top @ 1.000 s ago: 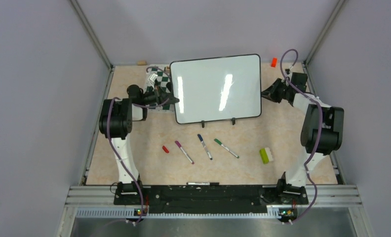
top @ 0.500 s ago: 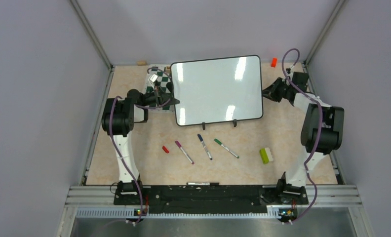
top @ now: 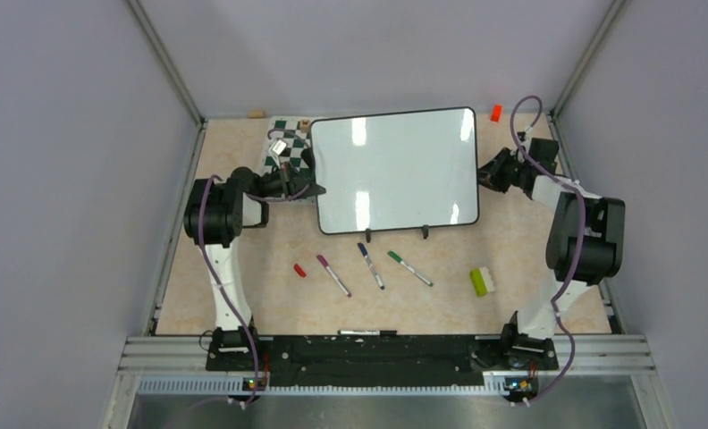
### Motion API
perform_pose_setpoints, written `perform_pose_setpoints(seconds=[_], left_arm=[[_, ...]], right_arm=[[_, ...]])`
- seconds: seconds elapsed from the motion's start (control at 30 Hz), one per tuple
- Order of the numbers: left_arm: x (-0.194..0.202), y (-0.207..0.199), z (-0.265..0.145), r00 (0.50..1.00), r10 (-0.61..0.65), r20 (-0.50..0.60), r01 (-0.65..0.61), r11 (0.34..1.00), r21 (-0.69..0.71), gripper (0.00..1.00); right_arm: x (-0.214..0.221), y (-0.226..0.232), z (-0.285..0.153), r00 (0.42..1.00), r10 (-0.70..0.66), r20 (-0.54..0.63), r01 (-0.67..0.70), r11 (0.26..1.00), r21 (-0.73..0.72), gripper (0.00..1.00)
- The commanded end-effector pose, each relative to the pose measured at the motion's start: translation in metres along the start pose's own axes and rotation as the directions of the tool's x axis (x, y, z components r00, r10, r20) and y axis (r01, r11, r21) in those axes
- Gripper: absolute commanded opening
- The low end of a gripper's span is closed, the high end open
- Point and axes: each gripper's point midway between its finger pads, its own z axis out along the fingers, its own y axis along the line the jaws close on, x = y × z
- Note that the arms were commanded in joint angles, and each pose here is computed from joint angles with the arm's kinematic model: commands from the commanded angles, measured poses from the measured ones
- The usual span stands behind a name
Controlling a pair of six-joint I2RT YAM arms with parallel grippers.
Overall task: Write a sentence on the whiteboard
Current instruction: Move the whiteboard to the center of the board, then hold the whiteboard at the center of the board.
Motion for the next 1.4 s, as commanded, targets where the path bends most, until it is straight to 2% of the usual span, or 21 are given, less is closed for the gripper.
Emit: perform_pose_setpoints(seconds=[0.0, 0.23, 0.43, 0.53, 0.7, 0.73, 0.77, 0.8, 0.83, 0.87, 1.2, 1.37], left_arm=[[0.017, -0.029, 0.018, 0.995, 0.072, -0.068, -0.067, 0.996, 0.064, 0.00], [0.028, -0.036, 0.016, 0.994, 0.088, -0.061, -0.085, 0.995, 0.053, 0.00], [0.029, -0.043, 0.014, 0.984, 0.167, -0.062, -0.164, 0.985, 0.060, 0.00], [0.027, -0.043, 0.012, 0.982, 0.184, -0.047, -0.182, 0.982, 0.046, 0.14], [0.026, -0.044, 0.012, 0.978, 0.204, -0.043, -0.202, 0.978, 0.047, 0.25], [0.026, -0.045, 0.012, 0.977, 0.208, -0.041, -0.206, 0.978, 0.046, 0.31], [0.026, -0.045, 0.012, 0.977, 0.210, -0.040, -0.208, 0.977, 0.045, 0.41], [0.026, -0.047, 0.011, 0.975, 0.222, -0.034, -0.220, 0.975, 0.043, 0.63], [0.026, -0.050, 0.011, 0.970, 0.240, -0.029, -0.239, 0.970, 0.043, 0.92], [0.026, -0.052, 0.010, 0.966, 0.256, -0.026, -0.255, 0.966, 0.042, 0.98], [0.020, -0.044, 0.005, 0.960, 0.278, -0.038, -0.280, 0.958, -0.065, 0.99], [0.008, -0.041, -0.014, 0.948, 0.316, 0.018, -0.308, 0.934, -0.184, 0.99]], right_arm=[[0.022, 0.057, -0.020, 0.996, -0.049, -0.070, 0.036, 0.984, -0.176, 0.00], [0.024, 0.057, -0.026, 0.997, -0.057, -0.052, 0.048, 0.986, -0.161, 0.00], [0.017, 0.047, -0.021, 0.998, -0.048, -0.040, 0.043, 0.993, -0.110, 0.00], [0.011, 0.045, -0.020, 0.998, -0.047, -0.032, 0.043, 0.994, -0.103, 0.00], [0.007, 0.045, -0.021, 0.999, -0.048, -0.025, 0.046, 0.994, -0.098, 0.00], [0.007, 0.045, -0.021, 0.998, -0.050, -0.022, 0.048, 0.994, -0.094, 0.00], [0.005, 0.045, -0.022, 0.998, -0.052, -0.019, 0.050, 0.995, -0.090, 0.00], [0.004, 0.045, -0.023, 0.999, -0.050, -0.018, 0.048, 0.995, -0.086, 0.00], [0.003, 0.045, -0.023, 0.999, -0.050, -0.014, 0.049, 0.995, -0.084, 0.00], [0.001, 0.045, -0.024, 0.999, -0.052, -0.011, 0.051, 0.995, -0.083, 0.00], [-0.022, 0.027, -0.037, 0.998, -0.023, 0.056, 0.023, 1.000, 0.006, 0.00], [-0.040, 0.012, -0.052, 0.992, -0.001, 0.130, -0.009, 0.997, 0.078, 0.00]])
